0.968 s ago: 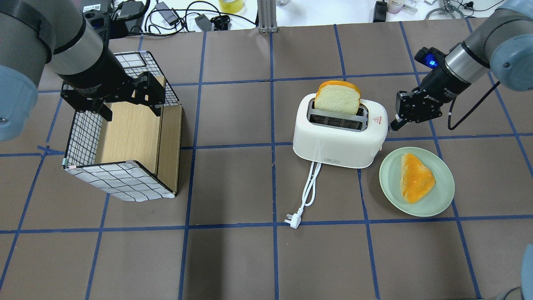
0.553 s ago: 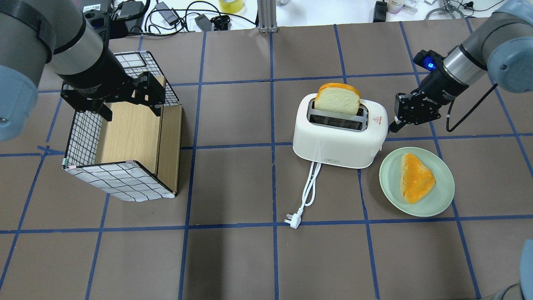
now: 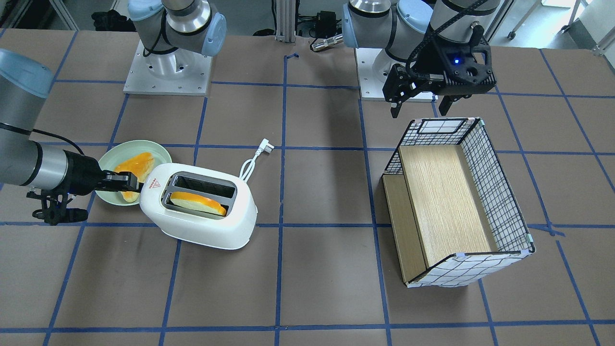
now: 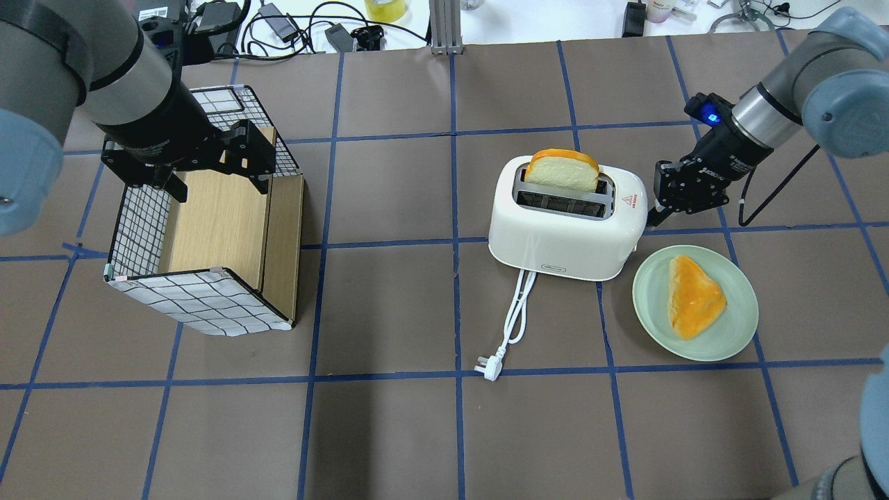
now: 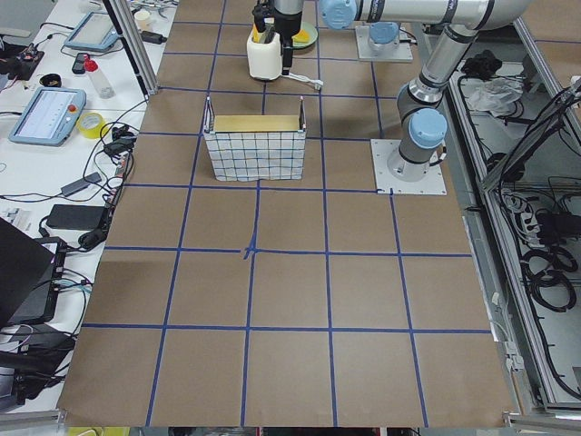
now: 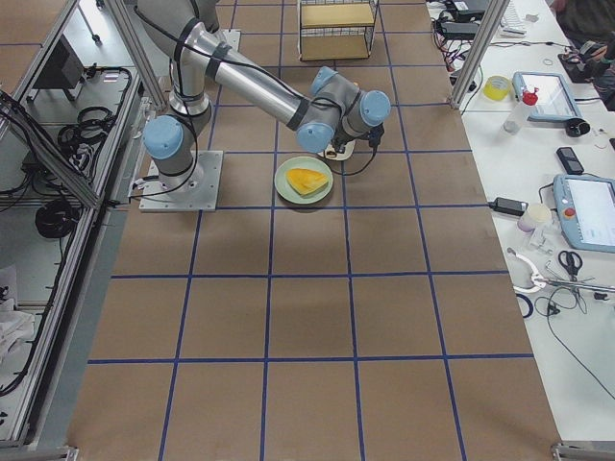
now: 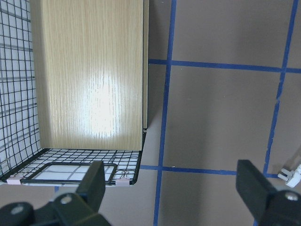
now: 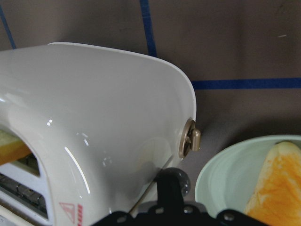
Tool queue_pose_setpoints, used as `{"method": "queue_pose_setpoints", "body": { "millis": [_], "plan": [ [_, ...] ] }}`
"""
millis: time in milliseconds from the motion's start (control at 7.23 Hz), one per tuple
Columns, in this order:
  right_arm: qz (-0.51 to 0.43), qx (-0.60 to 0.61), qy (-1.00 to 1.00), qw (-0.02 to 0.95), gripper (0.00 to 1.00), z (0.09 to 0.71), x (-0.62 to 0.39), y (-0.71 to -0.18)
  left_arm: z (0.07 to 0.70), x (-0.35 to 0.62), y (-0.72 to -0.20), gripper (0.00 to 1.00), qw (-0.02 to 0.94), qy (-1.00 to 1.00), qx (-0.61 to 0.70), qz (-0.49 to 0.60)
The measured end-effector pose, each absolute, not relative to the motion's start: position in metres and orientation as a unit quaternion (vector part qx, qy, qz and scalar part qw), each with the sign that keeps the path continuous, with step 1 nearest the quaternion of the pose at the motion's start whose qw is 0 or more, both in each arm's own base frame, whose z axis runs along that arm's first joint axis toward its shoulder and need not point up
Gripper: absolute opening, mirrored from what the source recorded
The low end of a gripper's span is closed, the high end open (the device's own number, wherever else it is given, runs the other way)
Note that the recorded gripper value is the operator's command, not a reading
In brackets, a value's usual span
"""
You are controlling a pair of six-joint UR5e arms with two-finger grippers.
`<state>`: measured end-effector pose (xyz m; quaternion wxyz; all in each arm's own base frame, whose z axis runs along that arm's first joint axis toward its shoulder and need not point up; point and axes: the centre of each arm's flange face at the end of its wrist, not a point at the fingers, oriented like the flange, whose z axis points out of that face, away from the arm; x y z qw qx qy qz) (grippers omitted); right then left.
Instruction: Press toaster with right arm
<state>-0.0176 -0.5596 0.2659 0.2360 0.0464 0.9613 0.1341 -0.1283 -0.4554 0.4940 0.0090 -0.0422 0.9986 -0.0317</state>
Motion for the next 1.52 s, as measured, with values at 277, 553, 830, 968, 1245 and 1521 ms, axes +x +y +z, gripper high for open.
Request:
{"method": "queue_pose_setpoints", "body": {
  "millis": [277, 553, 830, 968, 1245, 1521],
  "plan": [
    [0.139, 0.051, 0.960, 0.236, 0.00, 0.259, -0.018, -0.561, 0.494, -0.128, -0.455, 1.00, 0.009, 0.999, -0.042, -0.032],
    [0.144, 0.053, 0.959, 0.238, 0.00, 0.252, -0.019, -0.562, 0.494, -0.128, -0.455, 1.00, 0.009, 0.999, -0.042, -0.032],
    [0.147, 0.053, 0.959, 0.238, 0.00, 0.244, -0.019, -0.562, 0.494, -0.128, -0.455, 1.00, 0.009, 0.999, -0.042, -0.032],
    [0.146, 0.056, 0.960, 0.234, 0.00, 0.244, -0.019, -0.562, 0.494, -0.128, -0.455, 1.00, 0.009, 0.999, -0.042, -0.032],
    [0.126, 0.084, 0.965, 0.215, 0.00, 0.276, -0.020, -0.563, 0.494, -0.128, -0.455, 1.00, 0.009, 0.999, -0.042, -0.032],
    [0.090, 0.107, 0.970, 0.200, 0.10, 0.324, -0.018, -0.559, 0.494, -0.128, -0.455, 1.00, 0.009, 0.999, -0.042, -0.032]
  ]
}}
